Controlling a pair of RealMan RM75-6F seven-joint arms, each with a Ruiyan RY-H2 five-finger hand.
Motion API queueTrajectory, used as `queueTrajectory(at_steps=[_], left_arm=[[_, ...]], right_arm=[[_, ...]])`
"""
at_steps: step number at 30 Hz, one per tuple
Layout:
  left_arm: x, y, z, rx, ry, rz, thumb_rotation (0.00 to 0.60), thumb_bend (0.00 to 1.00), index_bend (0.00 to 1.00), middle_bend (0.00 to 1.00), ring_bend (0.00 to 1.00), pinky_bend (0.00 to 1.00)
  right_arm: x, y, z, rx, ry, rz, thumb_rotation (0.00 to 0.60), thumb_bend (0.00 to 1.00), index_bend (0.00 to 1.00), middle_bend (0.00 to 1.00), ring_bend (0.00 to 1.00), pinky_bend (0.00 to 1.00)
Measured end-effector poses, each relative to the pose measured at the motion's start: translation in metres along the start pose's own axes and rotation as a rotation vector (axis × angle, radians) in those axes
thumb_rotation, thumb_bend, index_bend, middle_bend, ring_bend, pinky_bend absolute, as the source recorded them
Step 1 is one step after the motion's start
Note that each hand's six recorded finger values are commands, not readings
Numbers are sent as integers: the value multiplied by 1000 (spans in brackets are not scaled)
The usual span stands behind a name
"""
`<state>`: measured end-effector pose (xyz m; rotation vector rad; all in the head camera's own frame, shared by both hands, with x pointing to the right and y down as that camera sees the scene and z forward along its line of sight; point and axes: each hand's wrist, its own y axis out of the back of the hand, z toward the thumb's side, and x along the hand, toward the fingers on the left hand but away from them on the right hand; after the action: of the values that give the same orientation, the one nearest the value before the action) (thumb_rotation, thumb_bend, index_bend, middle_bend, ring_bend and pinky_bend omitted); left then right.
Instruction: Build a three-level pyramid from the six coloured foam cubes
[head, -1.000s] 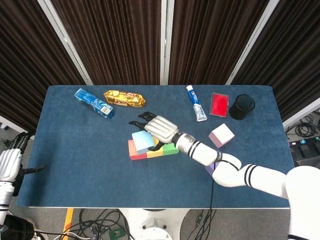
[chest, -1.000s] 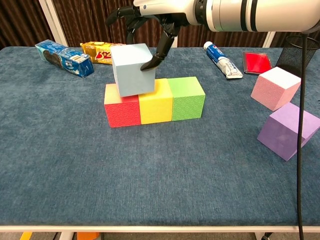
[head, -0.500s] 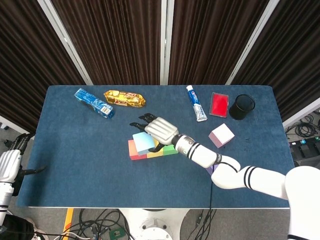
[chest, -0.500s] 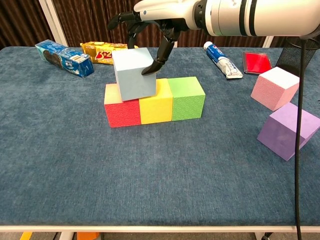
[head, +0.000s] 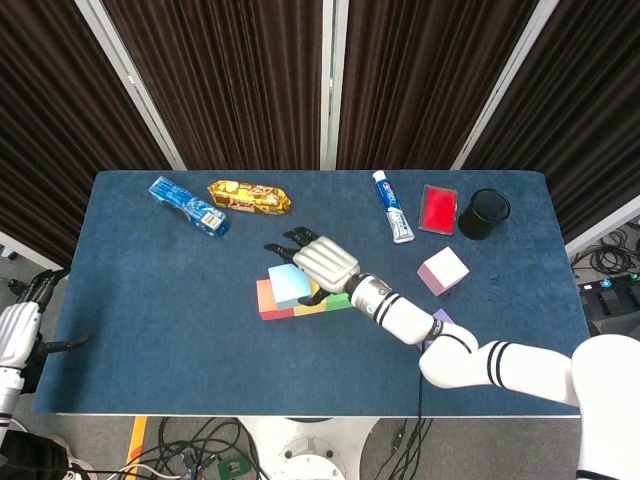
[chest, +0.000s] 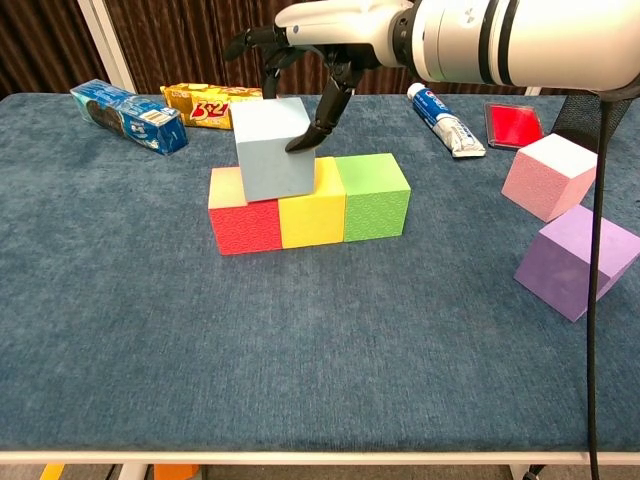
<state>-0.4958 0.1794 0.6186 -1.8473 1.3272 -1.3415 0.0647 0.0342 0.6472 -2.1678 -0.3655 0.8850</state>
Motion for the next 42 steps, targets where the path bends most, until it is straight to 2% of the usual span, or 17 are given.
queueTrajectory(at_steps=[21, 42], left_arm=[[1, 0, -3, -46, 0, -9, 600, 66, 85, 111, 8, 136], [-4, -2, -5, -61, -4, -10, 600, 65, 85, 111, 7, 137]], right_arm=[[-1, -2, 2, 0, -34, -11, 600, 169, 0, 447, 16, 0], [-5, -6, 5, 0, -35, 5, 600, 138, 0, 445, 23, 0]])
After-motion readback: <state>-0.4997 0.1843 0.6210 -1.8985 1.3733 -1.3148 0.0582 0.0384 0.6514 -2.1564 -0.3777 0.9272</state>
